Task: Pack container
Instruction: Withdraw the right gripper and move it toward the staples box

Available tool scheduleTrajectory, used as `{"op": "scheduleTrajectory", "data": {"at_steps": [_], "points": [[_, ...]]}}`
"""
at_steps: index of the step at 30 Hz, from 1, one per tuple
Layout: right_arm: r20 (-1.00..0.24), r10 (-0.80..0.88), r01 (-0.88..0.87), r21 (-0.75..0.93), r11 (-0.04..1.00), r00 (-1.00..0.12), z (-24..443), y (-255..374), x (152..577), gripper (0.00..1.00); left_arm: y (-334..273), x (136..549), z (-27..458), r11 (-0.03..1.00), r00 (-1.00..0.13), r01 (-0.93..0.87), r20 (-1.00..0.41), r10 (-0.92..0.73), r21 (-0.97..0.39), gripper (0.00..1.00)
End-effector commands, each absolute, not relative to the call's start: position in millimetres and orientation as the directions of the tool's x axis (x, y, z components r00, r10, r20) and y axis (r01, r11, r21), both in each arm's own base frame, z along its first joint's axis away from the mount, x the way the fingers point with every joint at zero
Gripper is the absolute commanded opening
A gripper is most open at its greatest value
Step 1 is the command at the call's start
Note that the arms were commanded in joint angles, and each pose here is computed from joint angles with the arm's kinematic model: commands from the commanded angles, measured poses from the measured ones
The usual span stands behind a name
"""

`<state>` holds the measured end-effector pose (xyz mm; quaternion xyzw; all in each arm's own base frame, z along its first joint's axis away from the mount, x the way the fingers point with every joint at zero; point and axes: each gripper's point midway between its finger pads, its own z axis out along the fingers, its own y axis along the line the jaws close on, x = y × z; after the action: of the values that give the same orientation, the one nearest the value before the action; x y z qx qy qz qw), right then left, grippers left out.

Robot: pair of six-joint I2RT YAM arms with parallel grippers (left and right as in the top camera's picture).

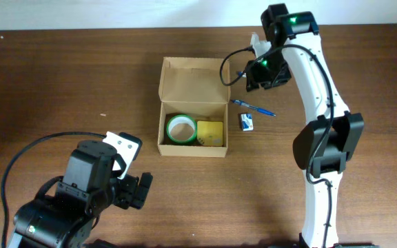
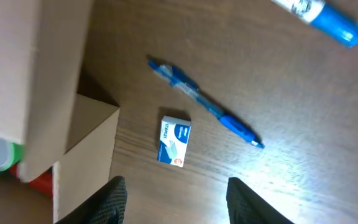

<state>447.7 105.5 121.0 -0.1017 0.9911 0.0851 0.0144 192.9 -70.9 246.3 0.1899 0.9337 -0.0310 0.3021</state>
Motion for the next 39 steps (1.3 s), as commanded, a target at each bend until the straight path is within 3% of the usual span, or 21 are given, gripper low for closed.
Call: {"op": "scheduleTrajectory", "data": {"at_steps": [1, 11, 24, 32, 39], "points": [[-0.048, -0.153, -0.159, 0.18, 0.971, -0.987, 130, 104, 443, 0.53, -72, 194, 253, 0.92, -0.727, 0.388, -0.592, 0.347, 0.062, 0.99], [0.005, -0.137, -0.134, 0.181, 0.974, -0.991, 115, 110, 433, 0.53, -72, 194, 253, 0.92, -0.727, 0.388, -0.592, 0.347, 0.062, 0.99], [0.014, -0.164, -0.159, 0.166, 0.973, -0.986, 105, 166, 418, 0.54, -72, 194, 253, 0.919, -0.727, 0.388, -0.592, 0.347, 0.062, 1.0], [0.019, -0.119, -0.116, 0.114, 0.987, -0.993, 105, 148, 422, 0.54, -72, 194, 253, 0.92, -0.727, 0.388, -0.593, 0.347, 0.062, 1.0], [0.133, -0.091, -0.088, 0.026, 0.996, -0.987, 112, 111, 396, 0.54, -72, 194, 253, 0.919, -0.727, 0.388, -0.592, 0.347, 0.062, 1.0]]}}
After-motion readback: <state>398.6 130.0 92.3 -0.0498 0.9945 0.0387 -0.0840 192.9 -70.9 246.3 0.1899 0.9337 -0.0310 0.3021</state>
